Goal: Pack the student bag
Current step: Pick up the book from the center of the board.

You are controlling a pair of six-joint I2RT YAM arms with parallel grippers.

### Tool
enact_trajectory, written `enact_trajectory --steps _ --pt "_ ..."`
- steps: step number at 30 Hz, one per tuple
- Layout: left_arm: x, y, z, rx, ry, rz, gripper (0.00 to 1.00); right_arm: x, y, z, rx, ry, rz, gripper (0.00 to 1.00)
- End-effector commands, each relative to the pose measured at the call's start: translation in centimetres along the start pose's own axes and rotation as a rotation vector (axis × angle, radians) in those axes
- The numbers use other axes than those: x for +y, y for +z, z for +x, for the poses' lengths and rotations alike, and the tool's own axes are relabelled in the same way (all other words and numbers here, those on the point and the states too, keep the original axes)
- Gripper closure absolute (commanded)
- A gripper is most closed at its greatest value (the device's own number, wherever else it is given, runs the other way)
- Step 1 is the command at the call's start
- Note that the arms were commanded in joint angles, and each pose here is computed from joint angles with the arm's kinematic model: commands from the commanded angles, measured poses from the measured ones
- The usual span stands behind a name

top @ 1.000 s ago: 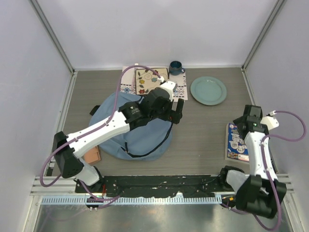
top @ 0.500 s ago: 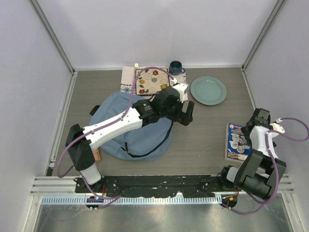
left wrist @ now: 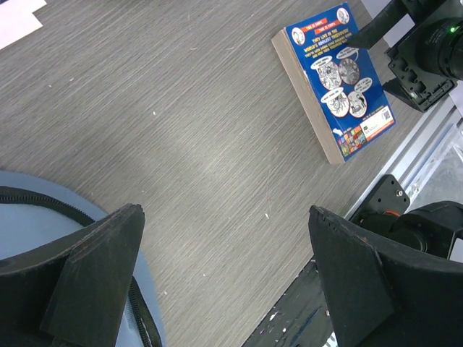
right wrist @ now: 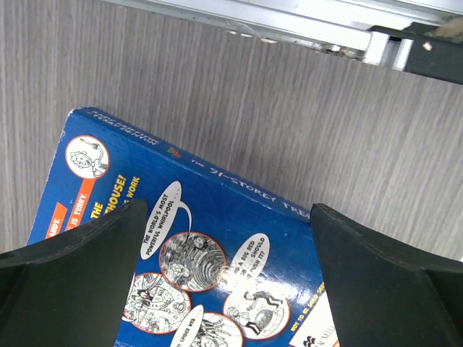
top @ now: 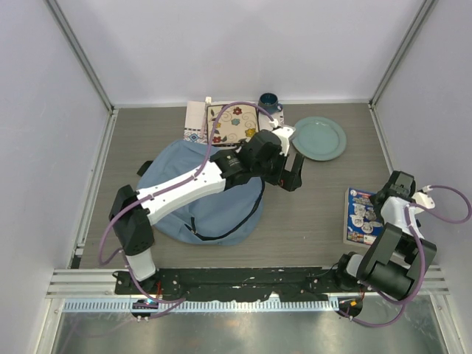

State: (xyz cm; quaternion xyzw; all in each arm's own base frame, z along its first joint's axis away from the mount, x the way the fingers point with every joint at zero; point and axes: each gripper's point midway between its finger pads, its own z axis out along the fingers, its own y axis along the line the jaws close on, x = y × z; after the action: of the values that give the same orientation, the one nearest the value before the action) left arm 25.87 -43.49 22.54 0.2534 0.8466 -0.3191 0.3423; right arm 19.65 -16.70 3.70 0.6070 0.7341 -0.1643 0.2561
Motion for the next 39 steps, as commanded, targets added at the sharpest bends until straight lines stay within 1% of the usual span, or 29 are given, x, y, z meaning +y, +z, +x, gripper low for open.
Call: enact_trajectory --steps 1,3,4,6,8,10,11,13,14,17,23,27,28,31,35,38,39 --pt "-1.6 0.0 -2.3 -0.056 0.002 0.054 0.0 1.3 0.3 3.2 0.131 -0.024 -0.102 0.0" --pt "-1.5 0.4 -2.6 -0.065 -0.008 0.055 0.01 1.5 0.1 4.0 0.155 -0.031 -0.138 0.01" --pt "-1.1 1.0 -2.3 -0.055 -0.016 0.049 0.0 1.7 -0.2 5.1 0.193 -0.039 -0.176 0.01" --pt "-1.1 1.4 -2.7 -0.056 -0.032 0.052 0.0 2.6 -0.9 5.5 0.202 -0.04 -0.252 0.03" --pt "-0.5 2.6 -2.4 -0.04 -0.047 0.045 0.01 3.4 -1.8 6.7 0.256 -0.049 -0.334 0.04" --pt "-0.1 3.5 -2.7 -0.053 -0.07 0.045 0.0 3.8 -2.4 6.9 0.26 -0.067 -0.38 0.05" --pt "0.4 4.7 -2.1 -0.034 -0.081 0.041 0.0 4.2 -2.7 7.0 0.269 -0.077 -0.407 0.05" --pt "1.2 5.9 -2.2 -0.029 -0.123 0.045 0.0 4.9 -3.3 7.1 0.282 -0.124 -0.463 0.07" --pt "1.3 7.1 -1.8 -0.004 -0.138 0.055 0.0 6.0 -4.3 7.6 0.324 -0.132 -0.543 0.11" --pt "1.4 8.4 -1.7 0.005 -0.165 0.061 0.01 7.4 -5.7 8.1 0.371 -0.154 -0.642 0.12" --pt "1.1 10.6 0.1 0.057 -0.216 0.105 0.0 8.8 -7.4 9.3 0.403 -0.205 -0.722 0.13" --pt "0.6 12.7 2.3 0.125 -0.219 0.163 0.01 9.6 -8.1 9.9 0.416 -0.217 -0.759 0.13" --pt "0.9 13.9 3.6 0.158 -0.224 0.164 0.03 9.9 -8.2 10.0 0.413 -0.221 -0.768 0.13" --pt "1.1 15.0 5.3 0.205 -0.239 0.177 0.05 10.1 -8.2 10.3 0.425 -0.23 -0.773 0.13" --pt "0.7 16.0 6.0 0.21 -0.247 0.211 0.04 10.1 -8.1 10.6 0.429 -0.229 -0.774 0.13" --pt "0.5 16.9 7.3 0.246 -0.26 0.226 0.04 10.3 -8.0 10.8 0.438 -0.225 -0.781 0.13" --pt "0.4 17.0 7.6 0.257 -0.271 0.232 0.08 10.3 -8.0 10.9 0.444 -0.224 -0.782 0.13"
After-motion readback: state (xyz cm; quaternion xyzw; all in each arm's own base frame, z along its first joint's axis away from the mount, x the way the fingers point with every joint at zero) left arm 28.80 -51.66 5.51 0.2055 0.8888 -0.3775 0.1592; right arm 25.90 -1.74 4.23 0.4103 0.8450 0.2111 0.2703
